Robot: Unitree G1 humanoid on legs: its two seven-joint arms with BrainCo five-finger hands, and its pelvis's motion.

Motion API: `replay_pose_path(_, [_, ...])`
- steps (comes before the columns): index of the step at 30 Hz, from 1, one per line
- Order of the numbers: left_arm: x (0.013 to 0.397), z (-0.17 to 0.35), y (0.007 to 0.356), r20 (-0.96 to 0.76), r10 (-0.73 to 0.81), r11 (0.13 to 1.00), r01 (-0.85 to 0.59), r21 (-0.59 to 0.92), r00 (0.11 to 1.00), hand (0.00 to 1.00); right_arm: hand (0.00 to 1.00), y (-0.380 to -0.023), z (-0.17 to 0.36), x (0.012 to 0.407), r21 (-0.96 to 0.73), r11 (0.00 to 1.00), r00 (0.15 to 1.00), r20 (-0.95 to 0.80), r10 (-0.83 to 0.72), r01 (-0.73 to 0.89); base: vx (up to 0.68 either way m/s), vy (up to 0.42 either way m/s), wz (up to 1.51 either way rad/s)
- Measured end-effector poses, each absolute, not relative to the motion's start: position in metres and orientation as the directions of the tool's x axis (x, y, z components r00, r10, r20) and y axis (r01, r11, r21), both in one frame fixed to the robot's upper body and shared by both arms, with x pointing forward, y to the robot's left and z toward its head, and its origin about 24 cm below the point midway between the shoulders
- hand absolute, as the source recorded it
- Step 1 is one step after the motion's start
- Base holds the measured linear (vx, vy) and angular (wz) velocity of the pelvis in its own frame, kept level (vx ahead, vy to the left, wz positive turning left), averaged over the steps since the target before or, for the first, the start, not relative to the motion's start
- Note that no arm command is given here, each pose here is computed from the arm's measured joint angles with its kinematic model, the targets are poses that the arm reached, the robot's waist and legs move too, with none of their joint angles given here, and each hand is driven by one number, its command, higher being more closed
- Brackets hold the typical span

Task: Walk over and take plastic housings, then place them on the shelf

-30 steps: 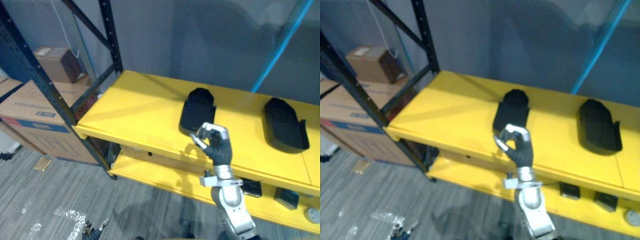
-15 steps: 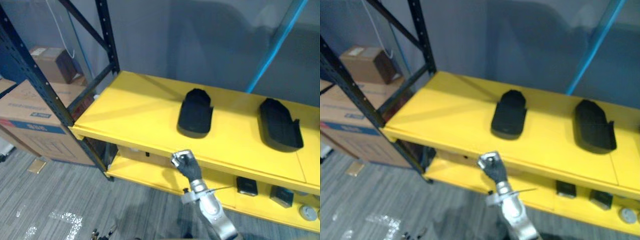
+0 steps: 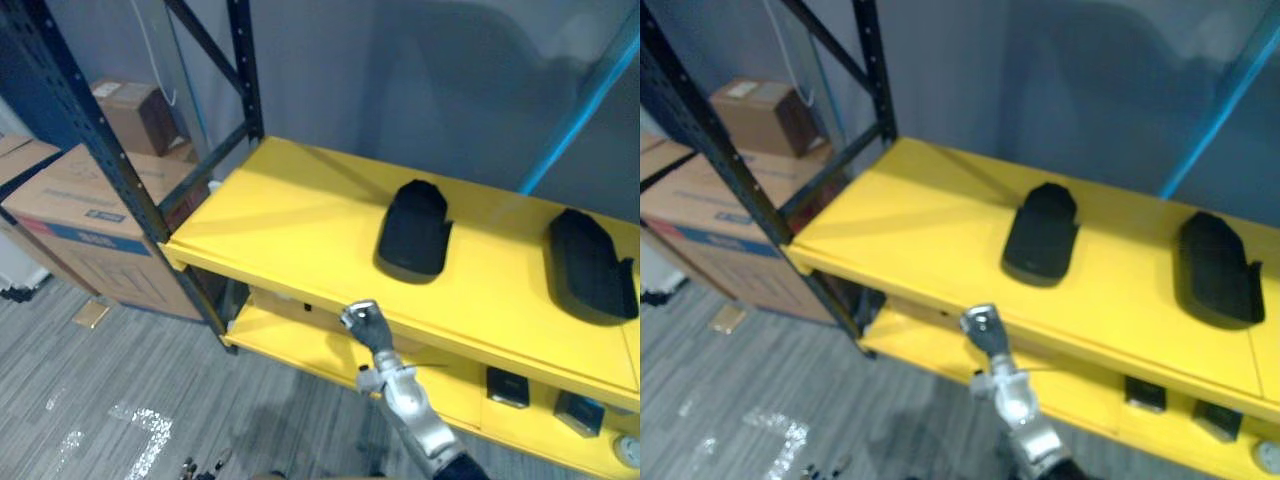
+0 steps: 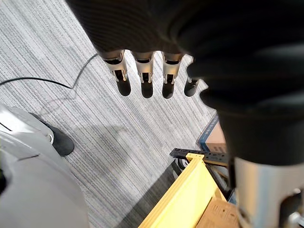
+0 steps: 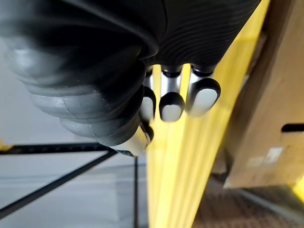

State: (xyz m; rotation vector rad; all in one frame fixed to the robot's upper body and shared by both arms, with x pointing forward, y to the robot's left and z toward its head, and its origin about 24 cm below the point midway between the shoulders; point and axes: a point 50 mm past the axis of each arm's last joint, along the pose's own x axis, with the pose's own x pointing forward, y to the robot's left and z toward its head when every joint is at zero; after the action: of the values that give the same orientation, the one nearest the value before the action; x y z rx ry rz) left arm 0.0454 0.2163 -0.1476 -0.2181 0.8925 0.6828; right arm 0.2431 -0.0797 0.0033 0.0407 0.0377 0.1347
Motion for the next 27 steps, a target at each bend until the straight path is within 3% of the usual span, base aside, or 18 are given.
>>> replay_pose_path(27, [0.043,-0.147,0.218,-0.786,0.441,0.769,-0.633,0.084,0.432,0.0,1.0,-0.069,0.012,0.285,0.012,0.999,0.998,-0.051,0.046,-0.046,-0.01,0.012,0.09])
